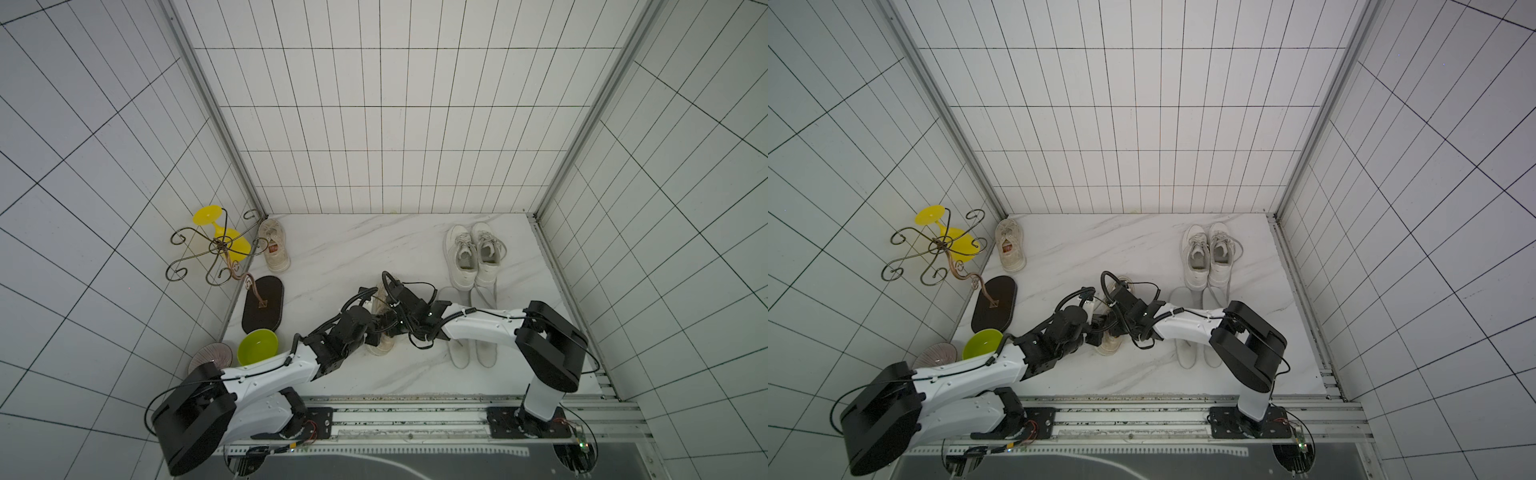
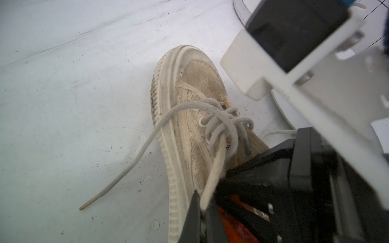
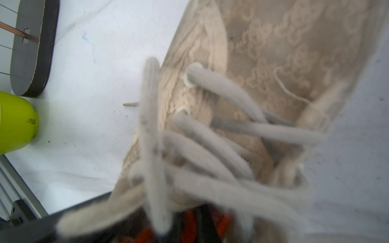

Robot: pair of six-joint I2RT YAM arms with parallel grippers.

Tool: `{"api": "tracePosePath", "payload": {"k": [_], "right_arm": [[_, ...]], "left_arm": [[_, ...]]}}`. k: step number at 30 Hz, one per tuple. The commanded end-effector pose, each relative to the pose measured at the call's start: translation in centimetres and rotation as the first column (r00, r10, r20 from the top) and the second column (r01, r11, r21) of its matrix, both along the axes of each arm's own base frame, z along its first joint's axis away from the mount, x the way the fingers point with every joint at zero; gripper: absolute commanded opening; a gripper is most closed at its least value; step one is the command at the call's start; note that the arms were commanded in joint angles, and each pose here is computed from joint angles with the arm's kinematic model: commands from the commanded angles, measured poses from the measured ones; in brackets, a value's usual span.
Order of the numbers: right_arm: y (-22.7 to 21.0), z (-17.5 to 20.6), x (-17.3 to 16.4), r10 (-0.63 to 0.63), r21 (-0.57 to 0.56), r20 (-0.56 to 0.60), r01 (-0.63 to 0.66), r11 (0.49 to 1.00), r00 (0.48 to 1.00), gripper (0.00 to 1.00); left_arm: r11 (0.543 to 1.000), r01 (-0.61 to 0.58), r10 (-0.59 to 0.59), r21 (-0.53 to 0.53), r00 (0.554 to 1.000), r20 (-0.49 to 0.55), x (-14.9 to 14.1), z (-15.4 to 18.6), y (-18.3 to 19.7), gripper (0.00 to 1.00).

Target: Remove the insole from the shoe

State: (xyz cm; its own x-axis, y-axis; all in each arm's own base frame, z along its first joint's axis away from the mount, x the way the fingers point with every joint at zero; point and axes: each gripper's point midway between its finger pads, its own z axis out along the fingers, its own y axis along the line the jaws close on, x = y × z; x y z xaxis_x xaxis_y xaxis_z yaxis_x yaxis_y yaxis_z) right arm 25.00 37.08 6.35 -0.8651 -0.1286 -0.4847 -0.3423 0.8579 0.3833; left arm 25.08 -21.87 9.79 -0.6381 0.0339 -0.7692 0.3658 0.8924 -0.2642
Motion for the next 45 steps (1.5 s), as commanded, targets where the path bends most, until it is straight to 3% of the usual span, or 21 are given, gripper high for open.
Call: {"api": "tracePosePath", "payload": {"k": [1, 6, 11, 24, 31, 38, 45], "right_arm": [[-2.8, -1.2, -0.5, -0.025, -0.126, 0.019, 0.028, 0.992, 0.999, 0.02], [-3.0, 4.4, 0.5, -0.04, 0.0, 0.171, 0.04, 0.999, 0.984, 0.0], [-2.4, 9.2, -0.2, -0.011, 0.166, 0.269, -0.035, 0.986, 0.963, 0.0], [-3.0, 15.6, -2.3, -0.001, 0.376, 0.403, -0.165, 0.912, 0.915, 0.0], [-4.1, 16.7, -2.6, -0.014, 0.388, 0.424, -0.168, 0.906, 0.905, 0.0], [-3.5, 17.3, -4.6, 0.082, 0.409, 0.438, -0.279, 0.869, 0.895, 0.0], [-6.7, 18.5, -4.3, 0.002, 0.374, 0.494, -0.215, 0.902, 0.869, 0.0]], "left_arm": [[0.988, 0.028, -0.006, -0.154, 0.99, 0.14, 1.2, 5.4, -2.0, 0.0], [0.994, -0.019, 0.032, -0.112, 0.993, 0.115, 1.8, 4.5, -1.5, 0.0], [0.994, -0.108, 0.11, -0.034, 0.991, 0.076, 2.7, 2.9, -0.5, 0.0], [0.978, -0.19, 0.191, 0.088, 0.981, -0.01, 4.1, -0.3, 0.7, 0.0], [0.975, -0.211, 0.215, 0.076, 0.975, -0.056, 4.7, -1.4, 1.7, 0.0], [0.968, -0.23, 0.238, 0.103, 0.969, -0.067, 5.1, -2.1, 2.2, 0.0], [0.955, -0.271, 0.281, 0.118, 0.956, -0.085, 5.8, -2.8, 3.8, 0.0]]}}
